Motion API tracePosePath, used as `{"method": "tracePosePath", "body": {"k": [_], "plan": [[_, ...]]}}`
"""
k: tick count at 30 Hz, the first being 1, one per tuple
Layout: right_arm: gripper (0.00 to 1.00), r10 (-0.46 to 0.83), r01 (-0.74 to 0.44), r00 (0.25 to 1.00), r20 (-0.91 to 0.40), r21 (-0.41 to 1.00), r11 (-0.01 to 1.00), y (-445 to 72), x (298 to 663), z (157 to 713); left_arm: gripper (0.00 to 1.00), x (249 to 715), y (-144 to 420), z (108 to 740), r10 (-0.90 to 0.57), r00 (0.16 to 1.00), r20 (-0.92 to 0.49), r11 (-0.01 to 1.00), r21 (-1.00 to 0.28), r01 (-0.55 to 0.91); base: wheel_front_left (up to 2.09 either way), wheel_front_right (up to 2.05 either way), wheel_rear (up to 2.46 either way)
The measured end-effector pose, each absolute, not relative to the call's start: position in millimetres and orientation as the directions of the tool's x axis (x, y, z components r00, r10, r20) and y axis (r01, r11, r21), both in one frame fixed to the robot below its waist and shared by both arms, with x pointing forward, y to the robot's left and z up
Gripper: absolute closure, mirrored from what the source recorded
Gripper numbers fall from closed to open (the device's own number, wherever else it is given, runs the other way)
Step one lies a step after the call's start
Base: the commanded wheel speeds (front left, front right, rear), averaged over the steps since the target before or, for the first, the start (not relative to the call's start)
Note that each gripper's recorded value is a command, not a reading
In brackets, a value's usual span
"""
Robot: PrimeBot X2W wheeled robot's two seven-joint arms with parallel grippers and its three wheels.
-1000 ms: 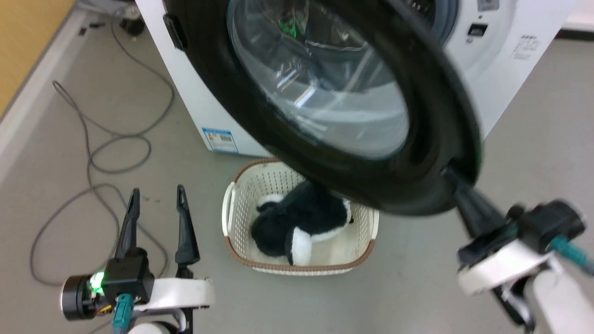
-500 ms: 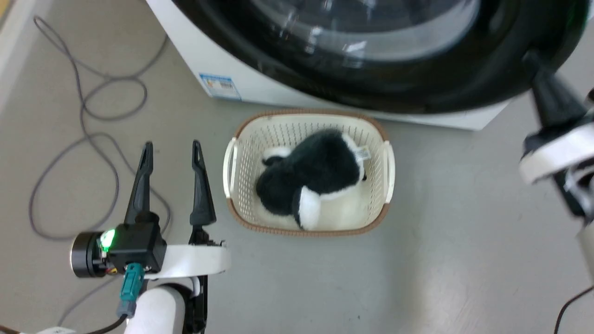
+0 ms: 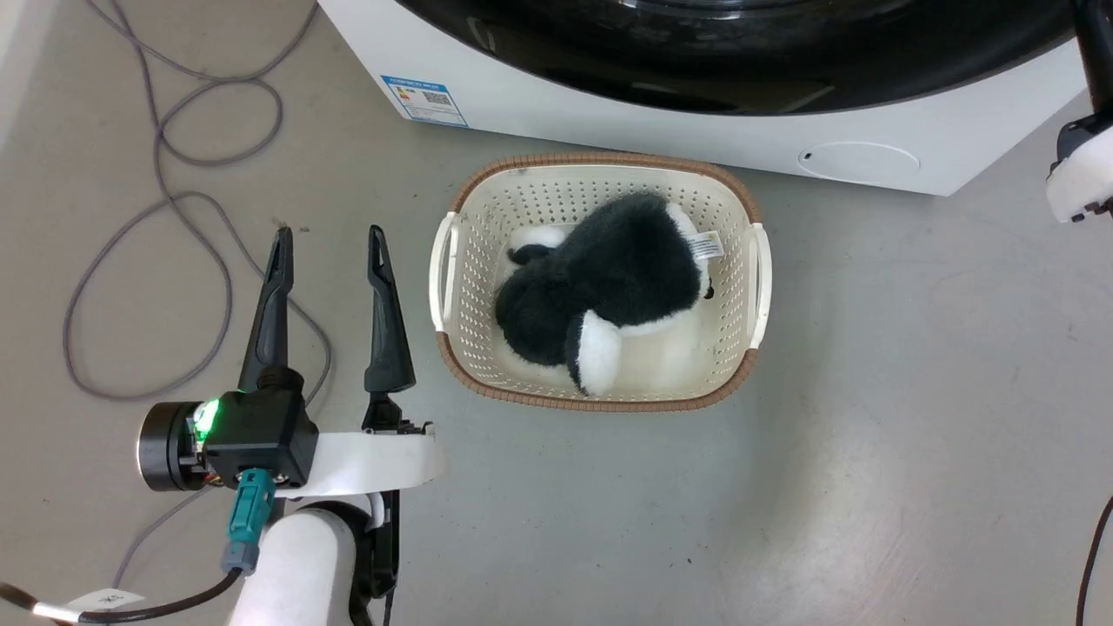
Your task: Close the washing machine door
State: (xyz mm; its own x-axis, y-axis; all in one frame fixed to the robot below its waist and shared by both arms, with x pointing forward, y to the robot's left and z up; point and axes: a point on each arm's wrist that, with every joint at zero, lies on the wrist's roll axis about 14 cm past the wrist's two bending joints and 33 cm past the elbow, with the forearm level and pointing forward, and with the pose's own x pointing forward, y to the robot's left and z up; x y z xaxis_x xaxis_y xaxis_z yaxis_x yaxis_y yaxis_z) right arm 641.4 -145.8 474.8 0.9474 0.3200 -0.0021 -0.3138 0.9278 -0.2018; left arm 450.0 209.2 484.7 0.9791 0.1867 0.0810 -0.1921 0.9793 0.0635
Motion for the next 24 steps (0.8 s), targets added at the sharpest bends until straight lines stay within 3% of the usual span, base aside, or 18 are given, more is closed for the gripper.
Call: {"method": "tracePosePath", "body": {"k": [5,10,18,24], "plan": [[1.0,0.3,-0.293,0.954,0.013,-0.186,0.938,-145.8,640.5,481.5,0.0,448.8,210.4,488.9,0.195,0.977,0.091,0.978,0.062,-0.201,0.0,0.0,0.0],[1.0,0.277,-0.255,0.955,0.107,-0.18,0.95,-151.8,627.9,518.4,0.0,444.2,214.2,502.1,0.207,0.971,0.121,0.975,0.055,-0.215,0.0,0.0,0.0],[1.0,0.245,-0.204,0.93,0.275,-0.168,0.964,-157.4,555.6,577.2,0.0,425.0,211.1,521.9,0.2,0.967,0.16,0.977,0.047,-0.209,0.0,0.0,0.0],[1.0,0.199,-0.158,0.928,0.314,-0.151,0.976,-165.4,502.7,592.7,0.0,412.6,201.0,534.4,0.167,0.968,0.186,0.983,0.044,-0.178,0.0,0.0,0.0]]}}
